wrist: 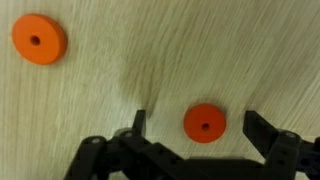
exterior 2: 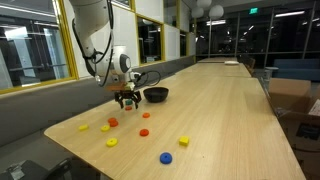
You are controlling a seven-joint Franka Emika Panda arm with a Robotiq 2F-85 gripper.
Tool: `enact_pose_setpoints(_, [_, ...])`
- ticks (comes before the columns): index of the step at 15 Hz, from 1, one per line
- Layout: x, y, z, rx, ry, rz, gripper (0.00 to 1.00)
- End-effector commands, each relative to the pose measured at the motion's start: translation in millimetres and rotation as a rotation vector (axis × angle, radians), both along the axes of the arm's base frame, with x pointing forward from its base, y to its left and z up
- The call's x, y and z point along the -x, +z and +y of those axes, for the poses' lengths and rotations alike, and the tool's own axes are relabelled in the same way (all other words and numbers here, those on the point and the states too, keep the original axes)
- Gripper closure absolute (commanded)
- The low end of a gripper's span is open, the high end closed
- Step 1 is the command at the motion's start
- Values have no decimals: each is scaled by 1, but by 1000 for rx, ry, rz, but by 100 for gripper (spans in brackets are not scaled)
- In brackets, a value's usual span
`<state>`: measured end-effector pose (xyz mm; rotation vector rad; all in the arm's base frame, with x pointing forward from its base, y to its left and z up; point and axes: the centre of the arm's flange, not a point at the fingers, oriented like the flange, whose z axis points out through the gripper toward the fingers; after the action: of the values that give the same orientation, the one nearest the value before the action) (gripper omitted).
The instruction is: Pick up some of the orange objects from the table and put them in the bowl
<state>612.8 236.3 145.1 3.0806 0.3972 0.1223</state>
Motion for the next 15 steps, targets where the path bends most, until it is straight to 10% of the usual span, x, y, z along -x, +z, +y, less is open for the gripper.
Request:
enact_pose_setpoints(1, [5,5,-3,-31,-13,-34,0])
enact_pose_setpoints(6, [5,4,-1,-36,-7,-43,0])
enact_pose_setpoints(7, [5,4,-1,-36,-5,-45,25])
enact_pose_setpoints(15, [4,9,1,-39,0,-51,79])
